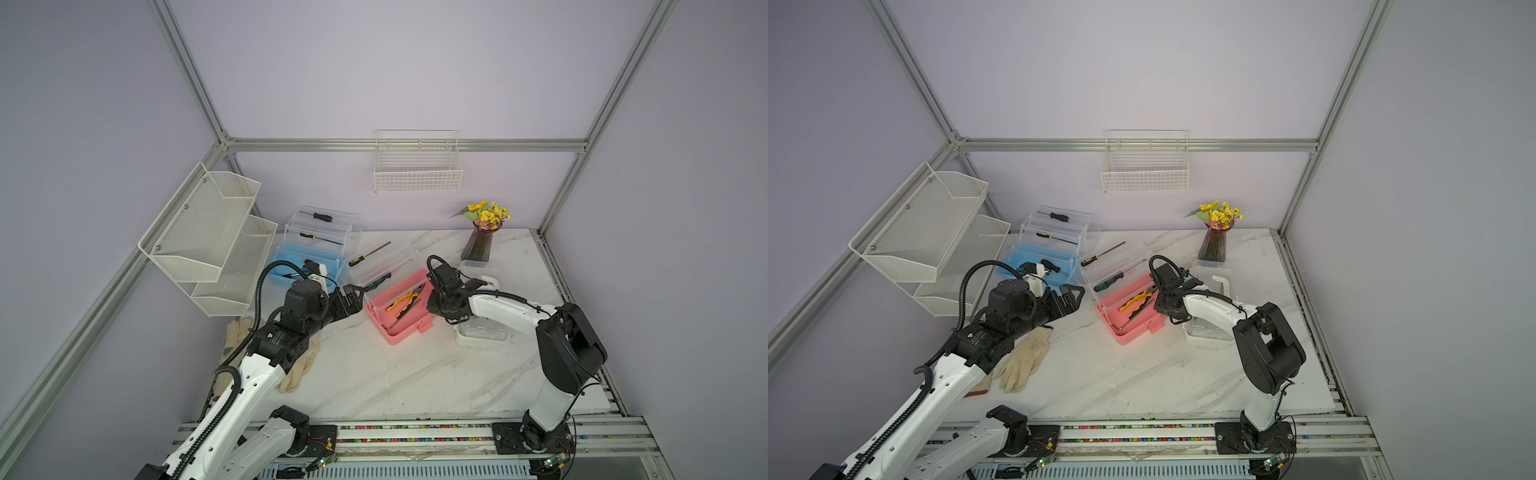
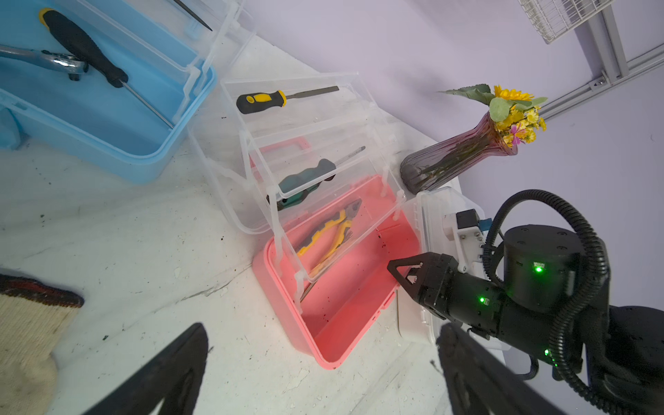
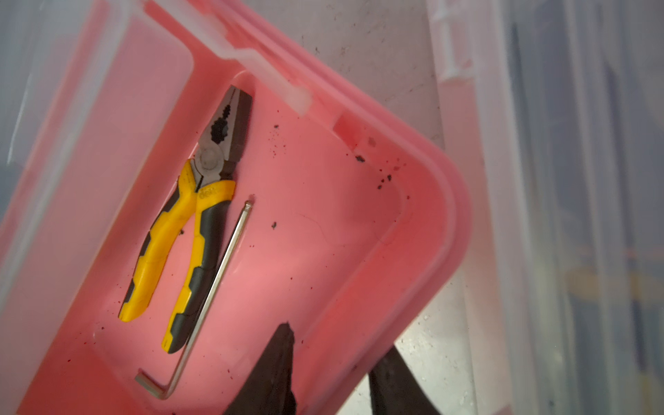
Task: Close toolboxes
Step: Adjust the toolbox at the center of the board.
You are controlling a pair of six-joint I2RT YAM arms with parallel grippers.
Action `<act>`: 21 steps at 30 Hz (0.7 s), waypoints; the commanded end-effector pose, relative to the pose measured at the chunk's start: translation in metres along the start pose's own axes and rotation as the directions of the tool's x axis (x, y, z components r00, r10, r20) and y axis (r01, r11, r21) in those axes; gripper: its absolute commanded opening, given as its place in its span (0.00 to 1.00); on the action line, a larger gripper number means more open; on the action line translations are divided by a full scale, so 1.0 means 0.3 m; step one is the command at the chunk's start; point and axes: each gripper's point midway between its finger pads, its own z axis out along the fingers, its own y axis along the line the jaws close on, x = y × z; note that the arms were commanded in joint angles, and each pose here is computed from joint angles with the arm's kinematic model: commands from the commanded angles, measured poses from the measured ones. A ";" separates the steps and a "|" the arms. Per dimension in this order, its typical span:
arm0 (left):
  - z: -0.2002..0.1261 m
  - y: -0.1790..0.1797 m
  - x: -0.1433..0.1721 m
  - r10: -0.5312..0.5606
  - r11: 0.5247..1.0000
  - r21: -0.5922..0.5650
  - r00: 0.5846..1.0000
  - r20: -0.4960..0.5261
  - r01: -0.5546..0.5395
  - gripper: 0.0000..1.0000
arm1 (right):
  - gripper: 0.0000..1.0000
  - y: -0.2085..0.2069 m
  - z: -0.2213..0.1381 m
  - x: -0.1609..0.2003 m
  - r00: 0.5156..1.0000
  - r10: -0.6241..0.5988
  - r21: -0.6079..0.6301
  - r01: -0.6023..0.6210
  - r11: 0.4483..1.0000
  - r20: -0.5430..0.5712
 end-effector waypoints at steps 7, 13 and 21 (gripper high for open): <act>-0.013 0.064 0.010 -0.040 0.996 -0.075 0.999 0.021 0.041 1.00 | 0.32 -0.265 -0.003 -0.074 0.984 -0.162 0.153 0.171 0.973 -0.070; -0.014 0.083 0.004 -0.048 0.993 -0.104 0.998 0.037 0.052 1.00 | 0.28 -0.312 -0.022 -0.126 0.959 -0.276 0.161 0.282 0.946 -0.058; 0.032 0.115 0.034 -0.034 0.989 -0.148 0.999 -0.006 0.032 1.00 | 0.24 -0.293 0.002 -0.141 0.895 -0.443 0.111 0.445 0.888 -0.049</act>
